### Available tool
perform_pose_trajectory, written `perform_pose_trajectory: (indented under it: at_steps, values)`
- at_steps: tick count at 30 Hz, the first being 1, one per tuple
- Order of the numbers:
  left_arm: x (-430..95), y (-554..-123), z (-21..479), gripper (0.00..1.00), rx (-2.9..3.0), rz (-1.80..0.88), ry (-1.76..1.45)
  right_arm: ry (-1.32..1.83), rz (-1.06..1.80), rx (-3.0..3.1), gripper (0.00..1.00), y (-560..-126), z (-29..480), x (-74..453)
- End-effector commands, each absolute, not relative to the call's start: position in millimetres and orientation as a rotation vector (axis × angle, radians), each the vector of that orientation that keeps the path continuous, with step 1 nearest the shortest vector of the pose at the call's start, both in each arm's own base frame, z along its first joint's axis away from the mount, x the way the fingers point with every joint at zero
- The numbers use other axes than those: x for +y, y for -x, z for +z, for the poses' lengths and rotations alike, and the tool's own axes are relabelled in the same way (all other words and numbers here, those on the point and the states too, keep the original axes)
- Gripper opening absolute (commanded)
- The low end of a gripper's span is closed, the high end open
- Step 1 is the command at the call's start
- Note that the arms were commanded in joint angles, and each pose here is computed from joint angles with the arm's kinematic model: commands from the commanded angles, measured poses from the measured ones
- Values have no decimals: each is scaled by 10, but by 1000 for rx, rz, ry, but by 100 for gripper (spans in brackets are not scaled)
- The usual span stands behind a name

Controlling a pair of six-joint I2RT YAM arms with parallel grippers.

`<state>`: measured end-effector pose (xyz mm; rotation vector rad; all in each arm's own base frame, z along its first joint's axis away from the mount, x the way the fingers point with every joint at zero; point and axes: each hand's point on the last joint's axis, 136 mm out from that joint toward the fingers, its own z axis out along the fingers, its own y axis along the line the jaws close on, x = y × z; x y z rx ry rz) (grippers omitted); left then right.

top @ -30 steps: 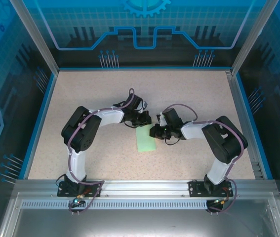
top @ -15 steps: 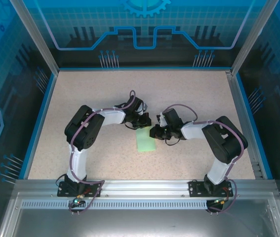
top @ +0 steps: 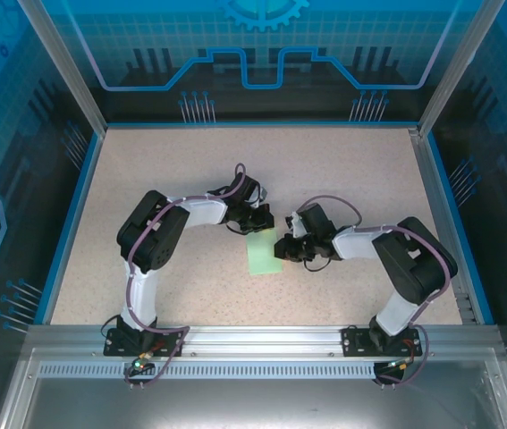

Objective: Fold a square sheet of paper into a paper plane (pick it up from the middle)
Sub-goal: Fold the square sheet of paper in half at the center of the table.

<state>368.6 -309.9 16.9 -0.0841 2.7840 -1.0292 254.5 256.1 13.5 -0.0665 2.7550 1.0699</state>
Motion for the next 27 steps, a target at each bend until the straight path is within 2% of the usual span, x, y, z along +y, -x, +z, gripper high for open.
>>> perform_pose_trajectory:
  at_steps: [1,12,21,27]
  values:
    - [-3062,-3720,79,7,2804,-948,80,114,1080,2838,14,-2230,83,2534]
    - [-3085,-3753,184,8,2781,-962,58,123,1036,2878,15,-1971,40,2427]
    - [-3274,-3768,870,12,2622,-1153,-57,120,1038,2640,15,-2315,576,2471]
    - [-3303,-3622,921,12,2608,-1210,-57,39,979,2666,15,-2504,484,2413]
